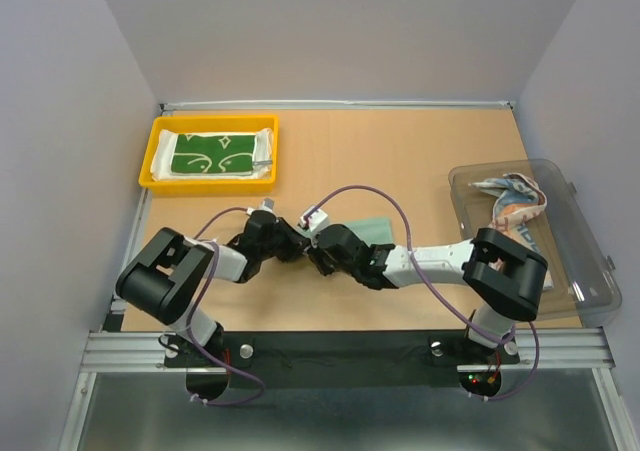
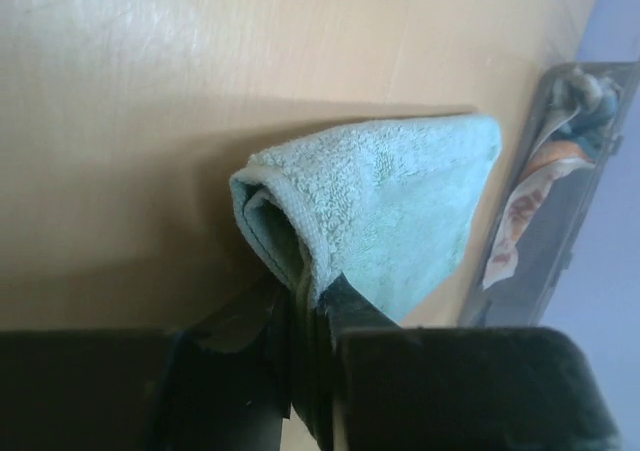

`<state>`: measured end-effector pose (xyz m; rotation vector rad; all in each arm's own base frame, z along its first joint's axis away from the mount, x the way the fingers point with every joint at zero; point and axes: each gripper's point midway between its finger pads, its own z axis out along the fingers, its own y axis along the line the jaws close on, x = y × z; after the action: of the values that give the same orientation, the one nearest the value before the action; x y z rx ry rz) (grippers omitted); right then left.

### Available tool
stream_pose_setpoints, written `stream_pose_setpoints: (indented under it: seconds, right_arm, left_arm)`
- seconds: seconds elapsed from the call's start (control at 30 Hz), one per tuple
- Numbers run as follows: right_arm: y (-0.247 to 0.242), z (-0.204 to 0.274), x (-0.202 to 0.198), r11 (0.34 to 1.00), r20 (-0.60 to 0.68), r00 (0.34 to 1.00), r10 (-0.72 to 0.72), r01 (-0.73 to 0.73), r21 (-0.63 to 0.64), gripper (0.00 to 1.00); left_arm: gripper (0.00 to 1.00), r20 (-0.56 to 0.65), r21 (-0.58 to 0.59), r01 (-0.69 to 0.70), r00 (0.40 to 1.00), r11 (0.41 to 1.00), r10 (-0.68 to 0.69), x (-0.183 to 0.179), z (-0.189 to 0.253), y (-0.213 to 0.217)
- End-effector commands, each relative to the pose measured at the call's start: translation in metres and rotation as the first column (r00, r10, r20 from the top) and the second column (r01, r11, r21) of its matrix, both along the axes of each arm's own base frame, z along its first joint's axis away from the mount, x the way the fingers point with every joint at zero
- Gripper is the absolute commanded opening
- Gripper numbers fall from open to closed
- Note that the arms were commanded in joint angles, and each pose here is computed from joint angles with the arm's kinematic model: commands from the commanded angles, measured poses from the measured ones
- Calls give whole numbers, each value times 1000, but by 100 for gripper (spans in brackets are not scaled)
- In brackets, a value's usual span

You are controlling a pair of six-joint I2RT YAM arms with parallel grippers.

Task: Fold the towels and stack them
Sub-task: Neatly place the folded towel into the bin

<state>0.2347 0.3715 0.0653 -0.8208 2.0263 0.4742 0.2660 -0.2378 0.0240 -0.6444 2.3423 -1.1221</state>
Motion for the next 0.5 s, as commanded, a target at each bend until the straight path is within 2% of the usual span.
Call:
stream_pose_setpoints:
  seconds: [0.0,0.03,0.07,0.1,0.13,0.23,0.3,0.33,0.37,0.4,0.43,0.47]
  right_arm:
    - [0,31,12,995,65,996,-59,53,88,37]
    - [-3,32,13,994,69,995,-75,68,90,42]
    - [-10,31,16,992,75,992,-106,100,76,54]
    - [-14,39,16,990,85,989,-119,111,91,60]
    - [-19,42,16,988,89,987,-134,126,92,72]
    - [-40,58,16,978,112,975,-193,181,106,92]
    - [-57,59,13,973,122,968,-222,212,88,96]
    - [-63,64,12,971,130,964,-230,220,93,98]
    - [-72,74,11,965,141,957,-254,241,105,100]
    - [-77,77,9,964,143,955,-259,245,106,100]
    - [-83,81,7,962,148,953,-265,249,114,100]
    - [-87,83,6,961,150,952,-269,253,114,100]
  left_arm:
    - [0,57,129,11,998,992,-18,10,5,11]
    - [0,65,147,15,998,989,-25,13,8,12]
    - [0,43,185,16,999,983,-24,13,5,17]
    - [0,76,197,17,997,980,-32,24,18,15]
    - [0,101,233,21,994,972,-46,32,23,20]
    - [0,149,331,12,987,944,-65,61,44,38]
    - [0,144,383,3,988,924,-63,74,53,53]
    - [0,196,390,-17,978,920,-65,95,77,55]
    - [0,184,433,-21,981,901,-65,104,77,72]
    - [0,190,453,-22,979,891,-73,113,84,78]
    - [0,242,457,-44,967,889,-77,135,113,81]
    - [0,227,481,-32,970,876,-89,145,111,85]
